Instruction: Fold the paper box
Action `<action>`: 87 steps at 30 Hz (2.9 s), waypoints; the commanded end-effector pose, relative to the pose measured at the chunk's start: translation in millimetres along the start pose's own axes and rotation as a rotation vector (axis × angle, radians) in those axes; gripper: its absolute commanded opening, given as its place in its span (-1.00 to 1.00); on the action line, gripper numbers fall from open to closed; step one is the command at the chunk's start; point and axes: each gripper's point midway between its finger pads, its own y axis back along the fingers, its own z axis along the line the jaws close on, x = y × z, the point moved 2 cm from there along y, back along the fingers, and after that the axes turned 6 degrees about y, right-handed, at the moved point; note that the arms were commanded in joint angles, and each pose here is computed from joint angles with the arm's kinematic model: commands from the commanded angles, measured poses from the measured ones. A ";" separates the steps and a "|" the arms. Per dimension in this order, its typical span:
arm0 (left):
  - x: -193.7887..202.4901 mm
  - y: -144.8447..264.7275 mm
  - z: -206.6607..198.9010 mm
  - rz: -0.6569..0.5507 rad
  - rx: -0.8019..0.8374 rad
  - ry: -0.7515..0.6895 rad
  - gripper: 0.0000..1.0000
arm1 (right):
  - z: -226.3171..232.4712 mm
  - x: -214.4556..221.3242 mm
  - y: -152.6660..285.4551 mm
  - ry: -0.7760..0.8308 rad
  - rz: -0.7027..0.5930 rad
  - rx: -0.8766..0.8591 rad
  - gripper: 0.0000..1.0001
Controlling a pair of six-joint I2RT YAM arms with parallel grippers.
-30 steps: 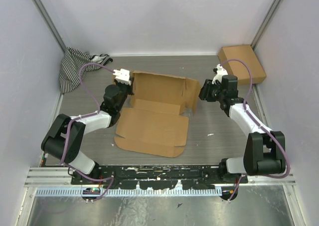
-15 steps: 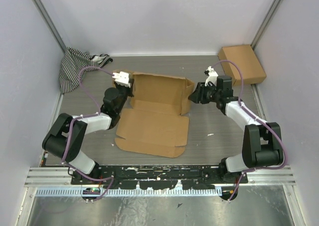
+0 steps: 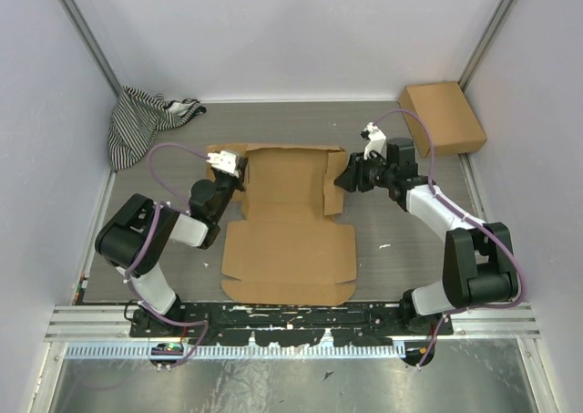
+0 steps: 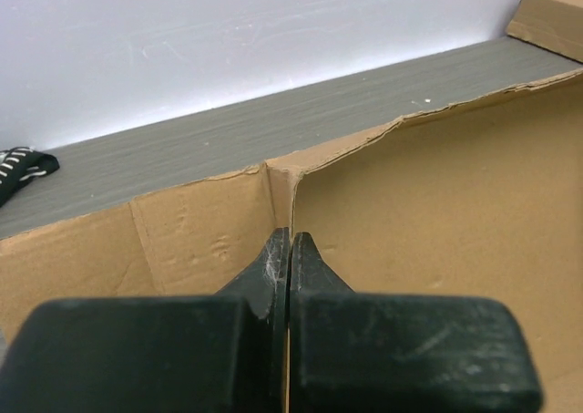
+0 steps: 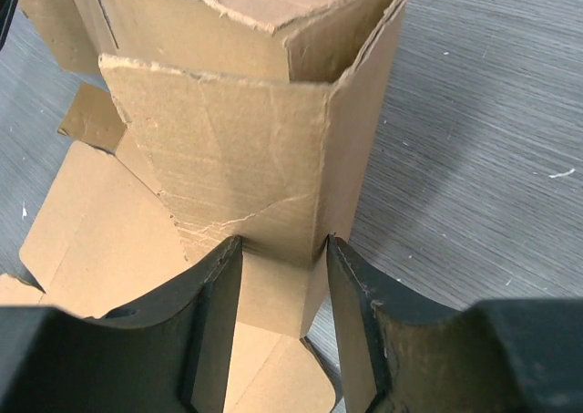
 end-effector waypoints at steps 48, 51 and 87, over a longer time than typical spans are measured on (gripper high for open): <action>-80.0 -28.5 -26.8 -0.249 0.084 -0.011 -1.00 | 8.8 -19.0 28.8 0.090 -0.137 0.307 0.18; -82.9 -46.9 -28.7 -0.268 0.085 -0.015 -1.00 | -2.4 -24.2 20.7 0.098 -0.139 0.349 0.18; -44.1 -88.7 -11.7 -0.220 0.054 0.003 -1.00 | -20.4 -49.4 0.7 0.133 -0.161 0.390 0.23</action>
